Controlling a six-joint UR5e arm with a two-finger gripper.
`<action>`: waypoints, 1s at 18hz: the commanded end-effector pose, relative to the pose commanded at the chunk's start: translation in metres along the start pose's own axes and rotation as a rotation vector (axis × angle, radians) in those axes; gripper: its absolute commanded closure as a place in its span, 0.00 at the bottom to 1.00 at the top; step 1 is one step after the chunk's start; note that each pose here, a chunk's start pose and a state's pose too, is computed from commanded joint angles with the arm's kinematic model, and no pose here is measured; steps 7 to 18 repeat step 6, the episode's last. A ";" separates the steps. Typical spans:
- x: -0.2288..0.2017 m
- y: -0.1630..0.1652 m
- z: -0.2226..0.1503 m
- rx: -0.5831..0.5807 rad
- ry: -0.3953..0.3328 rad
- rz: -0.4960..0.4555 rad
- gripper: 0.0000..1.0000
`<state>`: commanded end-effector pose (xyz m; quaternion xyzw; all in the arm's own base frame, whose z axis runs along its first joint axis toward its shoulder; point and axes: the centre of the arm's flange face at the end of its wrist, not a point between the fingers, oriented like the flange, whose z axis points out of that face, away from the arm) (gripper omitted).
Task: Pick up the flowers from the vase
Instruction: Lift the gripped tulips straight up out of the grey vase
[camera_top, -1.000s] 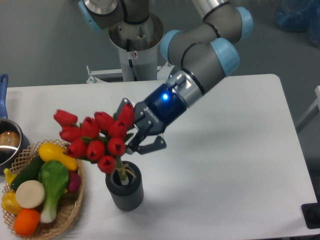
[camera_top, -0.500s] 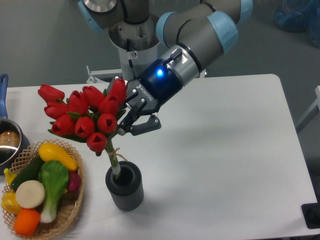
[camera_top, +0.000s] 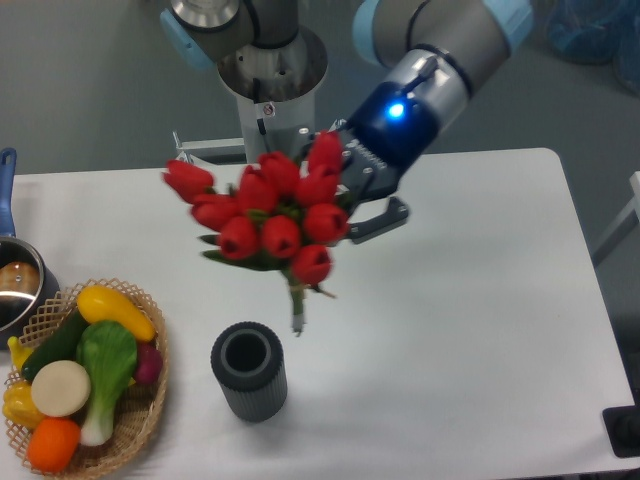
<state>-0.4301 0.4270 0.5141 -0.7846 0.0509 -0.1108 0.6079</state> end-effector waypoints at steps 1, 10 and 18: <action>-0.005 0.004 -0.007 0.000 -0.015 -0.005 0.61; -0.011 0.014 -0.020 -0.001 -0.039 -0.019 0.62; -0.011 0.014 -0.020 -0.001 -0.039 -0.019 0.62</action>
